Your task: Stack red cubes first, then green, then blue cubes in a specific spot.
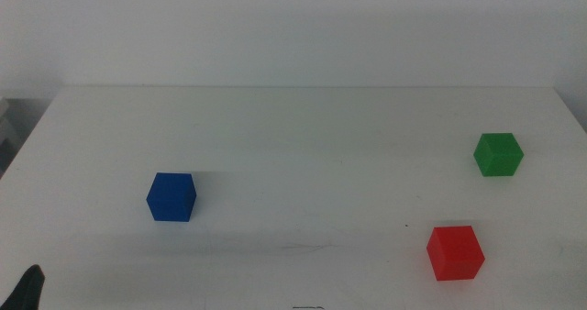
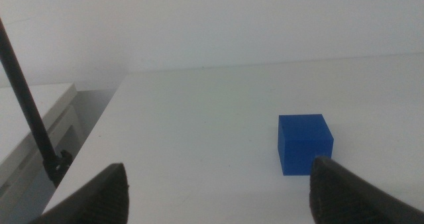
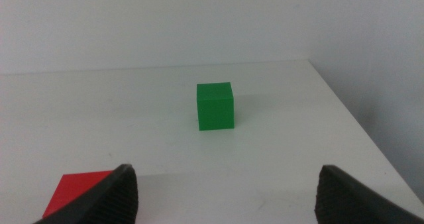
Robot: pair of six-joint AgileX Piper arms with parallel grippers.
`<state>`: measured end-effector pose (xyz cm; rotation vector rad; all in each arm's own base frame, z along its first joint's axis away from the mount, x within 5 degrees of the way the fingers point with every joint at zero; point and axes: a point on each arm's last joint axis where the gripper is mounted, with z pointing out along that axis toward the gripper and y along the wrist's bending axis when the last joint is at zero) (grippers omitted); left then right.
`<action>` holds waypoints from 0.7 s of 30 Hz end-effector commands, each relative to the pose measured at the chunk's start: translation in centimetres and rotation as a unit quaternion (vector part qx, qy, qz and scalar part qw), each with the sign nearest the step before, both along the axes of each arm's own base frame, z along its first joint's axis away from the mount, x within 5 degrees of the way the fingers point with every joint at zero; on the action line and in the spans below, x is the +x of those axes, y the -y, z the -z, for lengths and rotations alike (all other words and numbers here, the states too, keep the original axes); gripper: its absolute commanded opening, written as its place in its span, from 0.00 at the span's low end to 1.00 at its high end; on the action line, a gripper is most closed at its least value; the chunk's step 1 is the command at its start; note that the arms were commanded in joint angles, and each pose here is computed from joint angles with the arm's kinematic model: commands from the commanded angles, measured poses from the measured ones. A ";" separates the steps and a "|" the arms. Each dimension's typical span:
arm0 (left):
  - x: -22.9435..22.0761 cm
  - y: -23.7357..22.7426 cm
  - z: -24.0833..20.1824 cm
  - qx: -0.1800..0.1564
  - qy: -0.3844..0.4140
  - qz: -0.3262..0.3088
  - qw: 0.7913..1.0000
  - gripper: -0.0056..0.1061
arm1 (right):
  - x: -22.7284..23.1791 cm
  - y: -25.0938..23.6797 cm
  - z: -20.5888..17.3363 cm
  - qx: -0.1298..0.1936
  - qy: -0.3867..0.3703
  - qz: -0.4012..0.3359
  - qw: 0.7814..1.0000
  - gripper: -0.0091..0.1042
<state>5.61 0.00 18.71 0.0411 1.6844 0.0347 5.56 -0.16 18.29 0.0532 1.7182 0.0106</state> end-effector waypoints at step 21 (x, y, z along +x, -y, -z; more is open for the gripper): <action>-0.1 0.0 -0.9 -0.002 0.048 0.003 0.999 0.89 | 4.1 -1.3 -16.3 0.017 -0.190 -0.062 0.980 0.89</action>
